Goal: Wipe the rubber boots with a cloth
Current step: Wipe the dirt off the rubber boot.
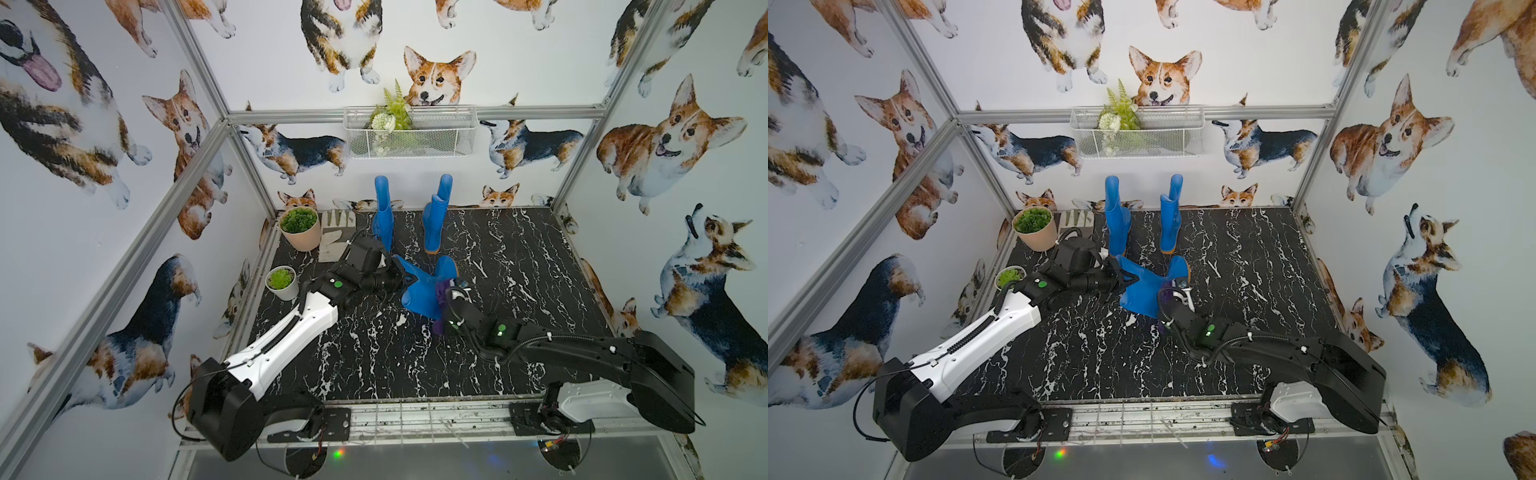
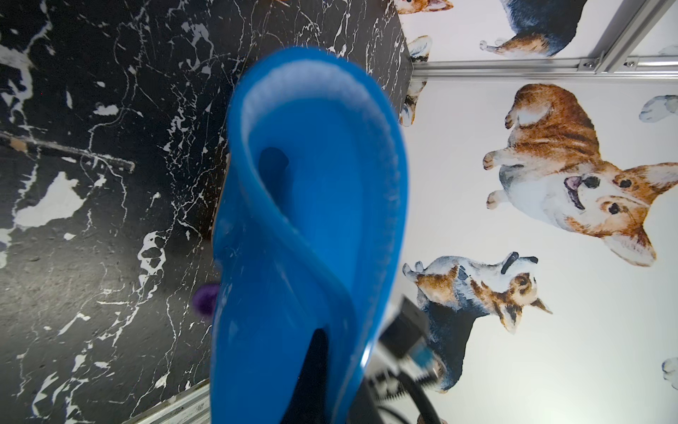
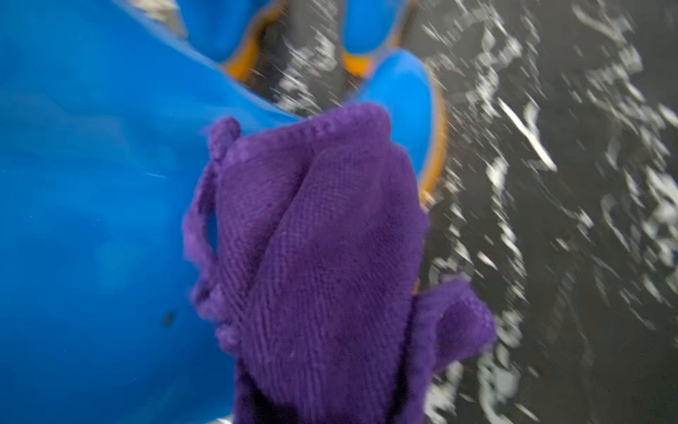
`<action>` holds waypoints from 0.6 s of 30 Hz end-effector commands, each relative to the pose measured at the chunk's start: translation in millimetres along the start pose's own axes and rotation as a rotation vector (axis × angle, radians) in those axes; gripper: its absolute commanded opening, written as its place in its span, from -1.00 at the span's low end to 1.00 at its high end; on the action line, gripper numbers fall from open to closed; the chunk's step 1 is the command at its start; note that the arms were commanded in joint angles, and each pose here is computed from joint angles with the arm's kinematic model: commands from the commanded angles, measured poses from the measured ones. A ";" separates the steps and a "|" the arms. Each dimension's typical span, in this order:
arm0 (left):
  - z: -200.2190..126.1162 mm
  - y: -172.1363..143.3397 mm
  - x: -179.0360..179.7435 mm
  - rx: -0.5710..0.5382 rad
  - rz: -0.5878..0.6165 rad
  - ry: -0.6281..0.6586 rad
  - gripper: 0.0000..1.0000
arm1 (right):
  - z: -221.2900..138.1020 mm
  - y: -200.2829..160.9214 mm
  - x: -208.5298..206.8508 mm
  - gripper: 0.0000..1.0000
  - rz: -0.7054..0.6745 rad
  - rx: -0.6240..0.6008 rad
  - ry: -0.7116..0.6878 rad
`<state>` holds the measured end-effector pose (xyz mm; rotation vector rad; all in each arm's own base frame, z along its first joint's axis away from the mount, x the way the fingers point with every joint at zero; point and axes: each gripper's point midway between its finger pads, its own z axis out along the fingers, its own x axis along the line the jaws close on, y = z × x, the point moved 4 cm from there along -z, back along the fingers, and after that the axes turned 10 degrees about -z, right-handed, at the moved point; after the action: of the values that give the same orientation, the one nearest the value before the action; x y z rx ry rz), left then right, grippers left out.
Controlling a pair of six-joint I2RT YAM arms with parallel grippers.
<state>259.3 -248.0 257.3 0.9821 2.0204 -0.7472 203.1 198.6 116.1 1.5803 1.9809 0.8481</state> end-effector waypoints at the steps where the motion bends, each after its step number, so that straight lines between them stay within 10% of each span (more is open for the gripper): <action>1: 1.6 -4.3 2.1 0.039 0.014 -0.004 -1.00 | -15.5 -25.7 -35.0 -1.00 0.209 0.047 -0.043; 9: 7.1 -4.7 34.6 0.110 0.002 0.050 -1.00 | -98.1 58.6 17.6 -1.00 0.060 -0.120 0.166; 18: 11.0 0.8 25.0 0.133 0.041 0.042 -1.00 | -24.7 48.6 86.8 -1.00 -0.108 0.092 0.250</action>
<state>254.7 -242.0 224.4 1.0846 2.0436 -0.8029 195.3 279.0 186.3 1.4581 2.1883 1.0228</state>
